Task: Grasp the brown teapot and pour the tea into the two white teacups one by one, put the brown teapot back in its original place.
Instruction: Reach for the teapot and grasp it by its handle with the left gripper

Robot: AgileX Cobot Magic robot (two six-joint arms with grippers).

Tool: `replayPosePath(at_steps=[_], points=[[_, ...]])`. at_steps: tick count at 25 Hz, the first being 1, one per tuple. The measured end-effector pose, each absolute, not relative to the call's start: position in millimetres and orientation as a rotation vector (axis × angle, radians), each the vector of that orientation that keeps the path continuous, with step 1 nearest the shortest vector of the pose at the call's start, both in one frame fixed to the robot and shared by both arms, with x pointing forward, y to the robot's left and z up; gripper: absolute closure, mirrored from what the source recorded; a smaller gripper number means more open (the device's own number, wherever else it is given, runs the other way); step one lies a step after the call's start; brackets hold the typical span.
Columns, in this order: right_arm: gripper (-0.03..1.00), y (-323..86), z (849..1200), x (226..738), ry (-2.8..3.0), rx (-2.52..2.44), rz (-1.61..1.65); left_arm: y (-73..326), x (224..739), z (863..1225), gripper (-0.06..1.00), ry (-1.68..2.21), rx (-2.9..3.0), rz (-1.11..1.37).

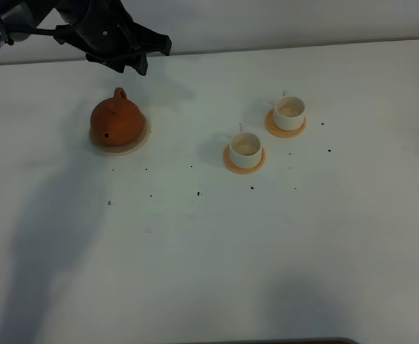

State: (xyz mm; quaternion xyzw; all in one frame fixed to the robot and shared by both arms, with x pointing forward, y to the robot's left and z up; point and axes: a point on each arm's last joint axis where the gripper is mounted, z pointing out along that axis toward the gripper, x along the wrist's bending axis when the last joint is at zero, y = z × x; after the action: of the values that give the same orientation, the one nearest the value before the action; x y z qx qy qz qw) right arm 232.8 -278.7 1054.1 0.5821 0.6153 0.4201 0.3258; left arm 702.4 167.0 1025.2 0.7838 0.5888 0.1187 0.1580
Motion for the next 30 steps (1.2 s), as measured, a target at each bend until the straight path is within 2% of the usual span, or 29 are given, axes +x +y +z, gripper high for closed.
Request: replayPosePath(at_steps=[8, 16, 22, 30], points=[[0.73, -279, 1054, 234, 1.616, 1.531, 1.098, 166, 708, 1022, 0.59, 1.699, 2.177, 0.371], [0.73, -279, 1054, 234, 1.614, 1.531, 1.099, 165, 719, 987, 0.58, 1.748, 2.207, 0.359], [0.73, -279, 1054, 234, 1.614, 1.531, 1.099, 166, 721, 986, 0.5, 1.738, 2.2, 0.373], [0.73, -279, 1053, 235, 1.617, 1.535, 1.097, 209, 734, 968, 0.48, 1.883, 2.126, 0.366]])
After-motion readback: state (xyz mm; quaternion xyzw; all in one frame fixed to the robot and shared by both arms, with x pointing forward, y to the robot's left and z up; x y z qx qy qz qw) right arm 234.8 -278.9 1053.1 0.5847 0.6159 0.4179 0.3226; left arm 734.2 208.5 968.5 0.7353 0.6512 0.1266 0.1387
